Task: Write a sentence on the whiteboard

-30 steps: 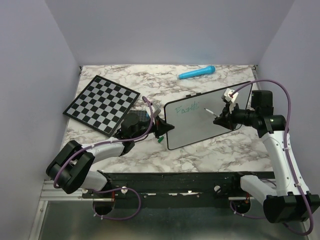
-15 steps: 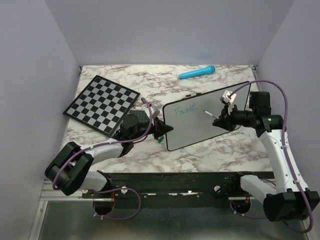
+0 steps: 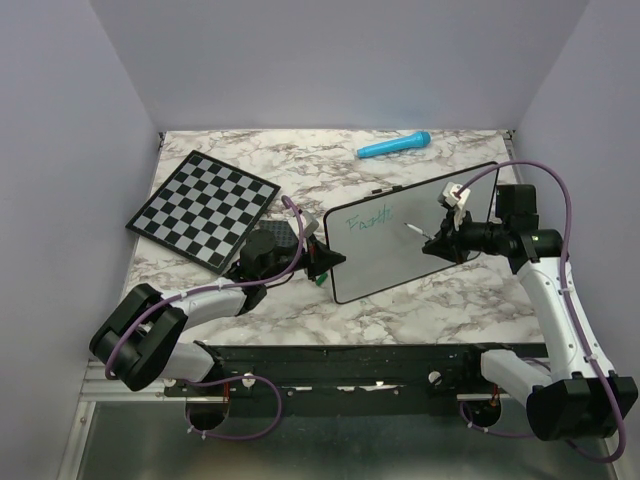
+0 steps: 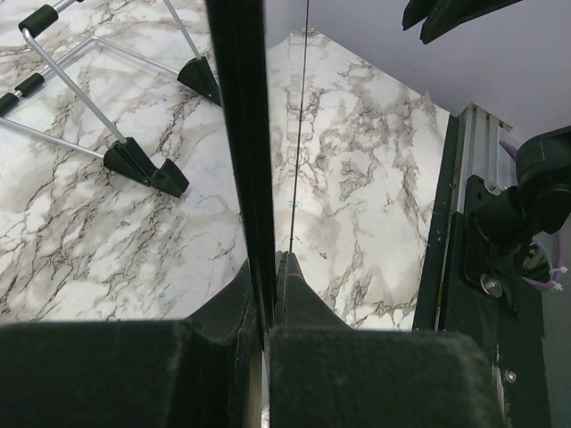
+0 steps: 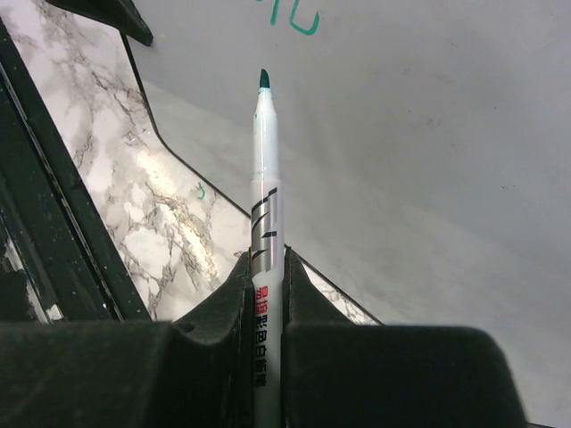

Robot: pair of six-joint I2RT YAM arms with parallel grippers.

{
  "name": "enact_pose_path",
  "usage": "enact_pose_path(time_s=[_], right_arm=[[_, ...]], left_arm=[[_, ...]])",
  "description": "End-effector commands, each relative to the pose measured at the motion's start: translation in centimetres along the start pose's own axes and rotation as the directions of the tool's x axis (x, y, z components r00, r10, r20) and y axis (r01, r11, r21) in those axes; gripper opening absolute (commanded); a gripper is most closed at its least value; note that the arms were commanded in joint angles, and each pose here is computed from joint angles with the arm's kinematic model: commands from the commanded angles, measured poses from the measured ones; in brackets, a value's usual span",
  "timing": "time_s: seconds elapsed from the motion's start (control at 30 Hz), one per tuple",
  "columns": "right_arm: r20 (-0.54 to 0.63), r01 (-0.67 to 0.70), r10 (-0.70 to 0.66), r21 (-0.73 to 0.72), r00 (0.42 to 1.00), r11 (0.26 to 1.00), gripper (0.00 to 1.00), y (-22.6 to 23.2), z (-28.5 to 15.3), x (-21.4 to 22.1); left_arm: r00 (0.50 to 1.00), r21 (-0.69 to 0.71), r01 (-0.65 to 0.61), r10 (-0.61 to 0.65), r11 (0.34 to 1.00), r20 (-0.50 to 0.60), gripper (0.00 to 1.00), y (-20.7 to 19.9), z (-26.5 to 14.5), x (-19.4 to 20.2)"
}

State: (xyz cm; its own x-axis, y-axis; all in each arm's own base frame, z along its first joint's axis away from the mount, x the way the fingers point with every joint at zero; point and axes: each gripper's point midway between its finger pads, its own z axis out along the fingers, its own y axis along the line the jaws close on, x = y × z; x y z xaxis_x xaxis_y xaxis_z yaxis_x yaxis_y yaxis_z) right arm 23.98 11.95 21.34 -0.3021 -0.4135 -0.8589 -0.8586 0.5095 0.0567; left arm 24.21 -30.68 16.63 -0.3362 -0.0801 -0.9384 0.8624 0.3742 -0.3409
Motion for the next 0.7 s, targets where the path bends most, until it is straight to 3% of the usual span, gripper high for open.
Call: enact_pose_path(time_s=[0.0,0.67], right_arm=[[0.033,0.009,-0.009,-0.004,0.999,1.0,0.01,-0.1,0.2,-0.3],[0.051,-0.006,-0.001,0.133,0.999,0.991,0.01,-2.7,0.1,-0.9]], left_arm=[[0.998,-0.064,0.01,-0.014,0.998,-0.068,0.0,1.3,-0.9,2.3],[0.997,-0.077,0.047,-0.051,0.996,-0.053,0.0,1.4,-1.0,2.4]])
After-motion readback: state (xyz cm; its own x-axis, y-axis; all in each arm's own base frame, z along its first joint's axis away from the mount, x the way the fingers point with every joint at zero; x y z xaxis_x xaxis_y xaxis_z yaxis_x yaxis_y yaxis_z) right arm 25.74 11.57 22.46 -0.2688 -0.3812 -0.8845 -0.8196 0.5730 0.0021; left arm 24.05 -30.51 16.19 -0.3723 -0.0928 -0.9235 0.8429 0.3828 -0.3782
